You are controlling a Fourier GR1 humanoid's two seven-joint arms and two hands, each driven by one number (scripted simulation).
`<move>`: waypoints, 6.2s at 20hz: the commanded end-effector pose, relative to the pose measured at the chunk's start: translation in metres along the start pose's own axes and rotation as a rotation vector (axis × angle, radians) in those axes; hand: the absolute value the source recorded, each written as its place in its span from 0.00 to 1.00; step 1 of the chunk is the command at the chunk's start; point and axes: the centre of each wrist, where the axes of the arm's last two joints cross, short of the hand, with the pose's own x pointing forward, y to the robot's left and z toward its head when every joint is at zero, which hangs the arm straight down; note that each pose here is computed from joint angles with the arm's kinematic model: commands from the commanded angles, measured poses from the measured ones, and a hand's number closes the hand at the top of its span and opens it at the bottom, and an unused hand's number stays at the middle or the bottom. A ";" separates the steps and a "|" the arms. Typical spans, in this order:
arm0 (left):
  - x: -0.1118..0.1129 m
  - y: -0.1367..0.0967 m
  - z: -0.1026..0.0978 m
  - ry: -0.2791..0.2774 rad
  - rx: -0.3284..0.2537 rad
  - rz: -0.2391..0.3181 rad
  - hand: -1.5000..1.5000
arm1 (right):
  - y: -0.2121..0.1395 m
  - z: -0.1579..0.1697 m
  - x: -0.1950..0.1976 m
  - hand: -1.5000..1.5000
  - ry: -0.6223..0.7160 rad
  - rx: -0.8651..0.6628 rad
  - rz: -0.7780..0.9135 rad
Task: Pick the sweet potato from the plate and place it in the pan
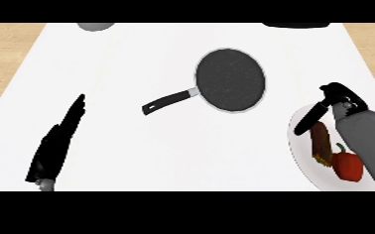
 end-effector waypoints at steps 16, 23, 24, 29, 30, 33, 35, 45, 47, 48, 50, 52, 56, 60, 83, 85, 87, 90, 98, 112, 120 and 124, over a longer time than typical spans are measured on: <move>0.007 0.009 0.015 -0.006 0.004 0.003 0.50 | 0.051 -0.022 0.010 0.00 0.276 0.087 0.119; 0.013 0.002 0.006 -0.005 0.014 -0.007 0.50 | 0.047 -0.042 -0.017 0.00 0.288 0.083 0.129; -0.003 -0.004 0.008 0.006 0.006 0.004 0.50 | 0.050 -0.035 -0.014 0.00 0.285 0.074 0.141; 0.005 -0.005 0.007 0.006 0.009 0.005 0.50 | 0.065 -0.039 -0.017 0.00 0.262 0.087 0.088; 0.002 -0.013 0.007 0.025 0.021 0.013 0.50 | 0.055 -0.042 -0.015 0.00 0.262 0.068 0.090; -0.001 -0.004 0.011 0.006 0.010 0.006 0.50 | 0.066 -0.045 -0.031 1.00 0.205 0.039 0.052; -0.003 -0.003 -0.002 0.013 0.014 0.022 0.50 | 0.066 -0.060 -0.020 1.00 0.202 0.052 0.025; 0.020 0.012 -0.008 0.007 0.014 0.018 0.50 | 0.077 -0.051 -0.034 1.00 0.166 -0.008 -0.034; -0.003 -0.001 0.003 0.022 0.035 -0.009 0.50 | 0.107 -0.020 -0.033 1.00 0.178 -0.047 -0.114; 0.003 0.022 -0.003 0.037 0.036 0.008 0.50 | 0.107 -0.002 -0.024 1.00 0.166 -0.059 -0.144; -0.005 0.019 0.008 0.057 0.048 0.001 0.50 | 0.129 0.007 -0.030 1.00 0.168 -0.113 -0.234; -0.007 0.010 0.012 0.061 0.069 0.014 0.50 | 0.142 0.018 -0.038 1.00 0.159 -0.196 -0.220; -0.006 0.019 0.009 0.064 0.070 -0.004 0.50 | 0.110 0.048 -0.027 1.00 0.032 -0.495 -0.272; 0.004 0.016 0.007 0.031 0.056 -0.009 0.50 | 0.090 0.079 -0.018 1.00 -0.123 -0.827 -0.220; 0.003 -0.003 -0.004 -0.012 -0.003 -0.011 0.50 | 0.037 0.075 0.124 1.00 -0.288 -0.748 -0.465; -0.005 0.001 -0.004 -0.013 -0.015 -0.008 0.50 | 0.034 0.057 0.130 1.00 -0.287 -0.711 -0.440; -0.008 -0.013 0.003 -0.010 -0.009 -0.006 0.50 | 0.043 0.037 0.130 1.00 -0.256 -0.683 -0.433; 0.017 0.000 -0.006 -0.057 -0.044 -0.003 0.50 | 0.059 0.027 0.143 1.00 -0.251 -0.643 -0.346; 0.017 -0.011 -0.005 -0.056 -0.051 0.003 0.50 | 0.065 0.009 0.137 0.00 -0.178 -0.314 -0.733; 0.007 -0.026 -0.005 -0.035 -0.020 0.002 0.50 | 0.030 -0.004 0.121 0.00 -0.293 -0.783 -1.187; -0.005 0.004 -0.002 0.008 0.023 0.012 0.50 | 0.061 -0.031 0.067 0.00 -0.190 -0.917 -1.327; -0.006 0.014 0.004 0.025 0.016 0.002 0.50 | 0.086 -0.032 0.031 0.00 -0.247 -0.940 -1.281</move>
